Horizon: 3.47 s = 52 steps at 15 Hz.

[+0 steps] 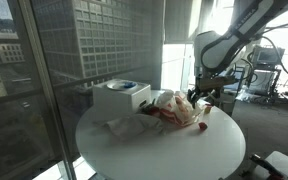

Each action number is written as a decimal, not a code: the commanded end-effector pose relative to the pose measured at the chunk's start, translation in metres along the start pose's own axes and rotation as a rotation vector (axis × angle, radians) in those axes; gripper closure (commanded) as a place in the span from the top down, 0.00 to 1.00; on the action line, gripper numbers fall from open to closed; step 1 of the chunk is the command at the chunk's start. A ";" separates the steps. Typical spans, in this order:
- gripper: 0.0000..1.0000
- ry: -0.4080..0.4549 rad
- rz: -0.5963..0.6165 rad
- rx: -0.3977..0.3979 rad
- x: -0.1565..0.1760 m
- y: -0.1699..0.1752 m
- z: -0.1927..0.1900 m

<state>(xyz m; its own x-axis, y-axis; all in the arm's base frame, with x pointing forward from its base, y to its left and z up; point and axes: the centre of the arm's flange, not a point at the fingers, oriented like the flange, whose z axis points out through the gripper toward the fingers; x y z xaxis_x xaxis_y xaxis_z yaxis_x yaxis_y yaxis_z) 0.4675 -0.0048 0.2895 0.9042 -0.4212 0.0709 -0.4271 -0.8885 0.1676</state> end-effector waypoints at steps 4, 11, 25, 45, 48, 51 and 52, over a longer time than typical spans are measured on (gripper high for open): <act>1.00 0.141 0.008 0.071 -0.005 0.030 0.068; 1.00 0.173 -0.083 0.084 -0.004 0.031 0.133; 0.24 0.209 -0.137 0.075 0.001 0.014 0.146; 0.26 0.454 -0.105 0.014 0.117 -0.063 0.035; 0.82 0.472 -0.067 -0.048 0.118 -0.053 0.022; 1.00 0.485 0.013 -0.105 0.122 -0.026 -0.001; 1.00 0.472 0.062 -0.119 0.124 -0.011 -0.003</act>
<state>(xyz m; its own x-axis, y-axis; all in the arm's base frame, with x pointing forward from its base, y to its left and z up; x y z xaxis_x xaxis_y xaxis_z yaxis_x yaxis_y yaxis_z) 0.5952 -0.0273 0.2697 0.8357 -0.2513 0.4882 -0.4073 -0.8800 0.2442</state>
